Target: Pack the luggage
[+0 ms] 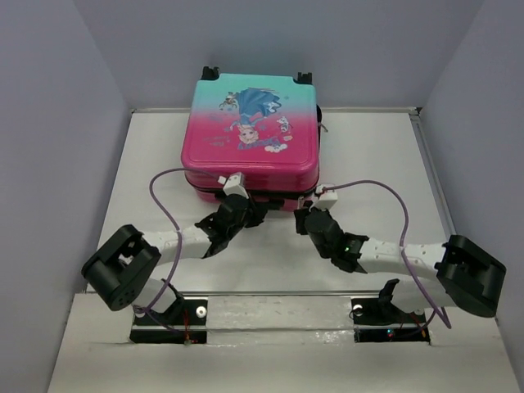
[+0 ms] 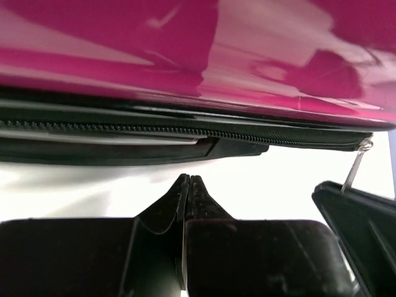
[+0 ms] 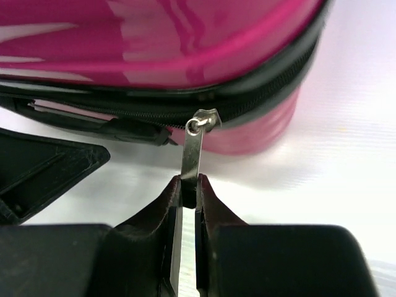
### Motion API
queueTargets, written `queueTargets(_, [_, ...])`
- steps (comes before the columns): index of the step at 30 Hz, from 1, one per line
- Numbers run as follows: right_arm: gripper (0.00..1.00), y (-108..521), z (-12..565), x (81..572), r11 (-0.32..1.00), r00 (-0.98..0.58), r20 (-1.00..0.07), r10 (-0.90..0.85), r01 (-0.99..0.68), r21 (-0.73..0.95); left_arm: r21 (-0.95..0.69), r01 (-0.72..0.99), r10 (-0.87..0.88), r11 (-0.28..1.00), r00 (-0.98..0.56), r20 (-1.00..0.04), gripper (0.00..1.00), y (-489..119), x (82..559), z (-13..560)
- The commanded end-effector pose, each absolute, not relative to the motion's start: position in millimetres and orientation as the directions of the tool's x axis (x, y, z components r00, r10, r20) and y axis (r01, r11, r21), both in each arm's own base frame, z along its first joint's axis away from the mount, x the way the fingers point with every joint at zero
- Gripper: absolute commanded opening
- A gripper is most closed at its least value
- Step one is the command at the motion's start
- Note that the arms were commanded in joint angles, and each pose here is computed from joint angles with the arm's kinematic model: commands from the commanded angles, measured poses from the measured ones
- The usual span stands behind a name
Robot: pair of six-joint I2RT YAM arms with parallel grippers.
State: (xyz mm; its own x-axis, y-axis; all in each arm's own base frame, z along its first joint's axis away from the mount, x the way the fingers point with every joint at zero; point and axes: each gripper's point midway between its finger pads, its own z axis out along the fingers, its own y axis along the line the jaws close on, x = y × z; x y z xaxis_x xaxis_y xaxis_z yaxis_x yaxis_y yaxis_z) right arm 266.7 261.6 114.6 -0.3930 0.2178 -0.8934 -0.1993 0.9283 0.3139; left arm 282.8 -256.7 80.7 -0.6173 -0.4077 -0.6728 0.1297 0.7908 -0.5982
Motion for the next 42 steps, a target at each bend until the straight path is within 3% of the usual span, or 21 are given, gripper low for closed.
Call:
queueTargets(1, [0.07, 278.6, 143.7, 248.0, 0.862, -0.398, -0.874, 0.279, -0.298, 0.410, -0.639, 0.304, -0.430, 0.706, -0.534, -0.728, 0.06, -321.9, 329.3, 158.2])
queueTargets(7, [0.07, 313.1, 153.3, 230.2, 0.819, -0.418, -0.875, 0.245, -0.393, 0.417, -0.634, 0.391, -0.399, 0.668, -0.531, -0.748, 0.06, -378.8, 355.7, 189.5])
queueTargets(10, [0.07, 292.8, 162.0, 234.5, 0.839, -0.381, -0.885, 0.269, -0.358, 0.409, -0.606, 0.425, -0.345, 0.672, -0.545, -0.764, 0.11, -382.5, 346.0, 192.6])
queueTargets(14, [0.07, 256.4, 165.9, 241.5, 0.856, -0.382, -0.880, 0.283, -0.314, 0.412, -0.528, 0.396, -0.271, 0.752, -0.544, -0.794, 0.78, -340.4, 320.0, 184.2])
queueTargets(16, [0.07, 244.4, 167.7, 239.4, 0.853, -0.379, -0.874, 0.303, -0.300, 0.426, -0.533, 0.431, -0.266, 0.728, -0.540, -0.799, 0.86, -326.6, 296.8, 202.2])
queueTargets(21, [0.07, 233.0, 149.8, 227.6, 0.860, -0.436, -0.857, 0.273, -0.289, 0.421, -0.529, 0.463, -0.270, 0.711, -0.515, -0.814, 0.84, -285.8, 254.1, 229.8])
queueTargets(26, [0.07, 227.0, 133.2, 214.9, 0.856, -0.488, -0.835, 0.254, -0.288, 0.429, -0.430, 0.135, -0.364, 0.893, -0.345, -0.865, 0.75, -160.0, 292.4, 264.7])
queueTargets(28, [0.07, 230.5, 134.0, 212.5, 0.848, -0.496, -0.834, 0.241, -0.309, 0.430, -0.461, 0.115, -0.404, 0.880, -0.329, -0.854, 0.70, -129.5, 307.0, 273.4])
queueTargets(35, [0.07, 236.7, 136.9, 216.7, 0.853, -0.494, -0.841, 0.220, -0.320, 0.411, -0.641, -0.130, -0.652, 0.757, -0.226, -0.724, 0.66, -17.2, 352.4, 263.4])
queueTargets(42, [0.07, 245.9, 146.1, 221.9, 0.850, -0.475, -0.858, 0.198, -0.353, 0.392, -0.756, -0.191, -0.762, 0.626, -0.357, -0.541, 0.52, -27.2, 382.6, 181.8])
